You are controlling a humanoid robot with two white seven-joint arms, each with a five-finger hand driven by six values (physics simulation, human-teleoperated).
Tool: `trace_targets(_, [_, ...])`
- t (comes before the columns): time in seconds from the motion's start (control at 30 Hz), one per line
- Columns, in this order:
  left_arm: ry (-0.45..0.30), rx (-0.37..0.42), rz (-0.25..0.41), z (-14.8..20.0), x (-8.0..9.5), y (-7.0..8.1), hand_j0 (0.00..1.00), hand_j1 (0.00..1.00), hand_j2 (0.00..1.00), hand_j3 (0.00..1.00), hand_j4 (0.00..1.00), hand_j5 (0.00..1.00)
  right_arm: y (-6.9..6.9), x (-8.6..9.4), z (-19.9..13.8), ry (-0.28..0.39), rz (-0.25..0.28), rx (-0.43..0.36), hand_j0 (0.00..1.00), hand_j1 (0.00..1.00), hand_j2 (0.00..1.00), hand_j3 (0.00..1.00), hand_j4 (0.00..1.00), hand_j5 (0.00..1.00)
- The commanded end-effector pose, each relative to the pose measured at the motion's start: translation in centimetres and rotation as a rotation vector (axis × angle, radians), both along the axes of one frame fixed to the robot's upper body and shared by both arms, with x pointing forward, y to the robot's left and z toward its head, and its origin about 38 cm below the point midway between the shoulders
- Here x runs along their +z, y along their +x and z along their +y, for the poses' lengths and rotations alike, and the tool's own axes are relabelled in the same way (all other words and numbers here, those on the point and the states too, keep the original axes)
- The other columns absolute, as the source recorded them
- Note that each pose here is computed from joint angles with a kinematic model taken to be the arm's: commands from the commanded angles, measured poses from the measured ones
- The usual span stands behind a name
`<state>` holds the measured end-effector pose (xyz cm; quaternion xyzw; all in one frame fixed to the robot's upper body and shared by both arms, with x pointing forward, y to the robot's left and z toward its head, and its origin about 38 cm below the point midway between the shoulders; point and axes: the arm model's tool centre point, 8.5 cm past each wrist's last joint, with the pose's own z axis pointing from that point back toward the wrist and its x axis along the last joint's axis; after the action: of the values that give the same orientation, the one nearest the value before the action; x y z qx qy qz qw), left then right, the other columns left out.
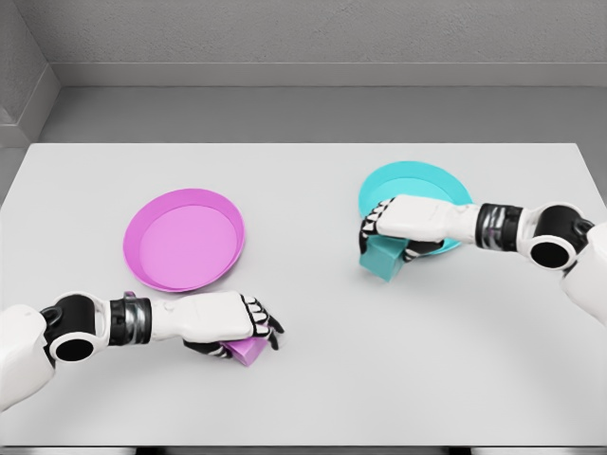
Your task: Place the blocks in the corresponding plates according to their colors
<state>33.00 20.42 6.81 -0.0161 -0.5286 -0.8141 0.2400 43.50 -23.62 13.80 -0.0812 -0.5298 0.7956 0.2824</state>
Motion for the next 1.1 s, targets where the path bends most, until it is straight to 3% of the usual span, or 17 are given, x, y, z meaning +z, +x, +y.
trace_targets(0.0, [0.005, -0.005, 0.004, -0.1, 0.0, -0.1, 0.58, 0.58, 0.58, 0.58, 0.58, 0.58, 0.3, 0.4, -0.9, 0.003, -0.005, -0.025, 0.54, 0.54, 0.54, 0.54, 0.54, 0.54])
trace_targets(0.23, [-0.019, -0.026, -0.013, -0.9, 0.9, -0.2, 0.6, 0.6, 0.6, 0.6, 0.6, 0.6, 1.4, 0.5, -2.3, 0.0, -0.003, -0.077, 0.54, 0.54, 0.54, 0.54, 0.54, 0.54])
trace_targets(0.67, [-0.029, -0.023, -0.074, -1.2, 2.9, 1.8, 0.6, 0.6, 0.6, 0.6, 0.6, 0.6, 2.9, 0.6, -3.7, -0.01, 0.003, -0.134, 0.54, 0.54, 0.54, 0.54, 0.54, 0.54])
trace_targets(1.07, [-0.035, 0.047, -0.122, 0.7, 4.6, 3.7, 0.6, 0.6, 0.6, 0.6, 0.6, 0.6, 4.4, 0.8, -3.7, 0.001, 0.005, -0.169, 0.54, 0.54, 0.54, 0.54, 0.54, 0.54])
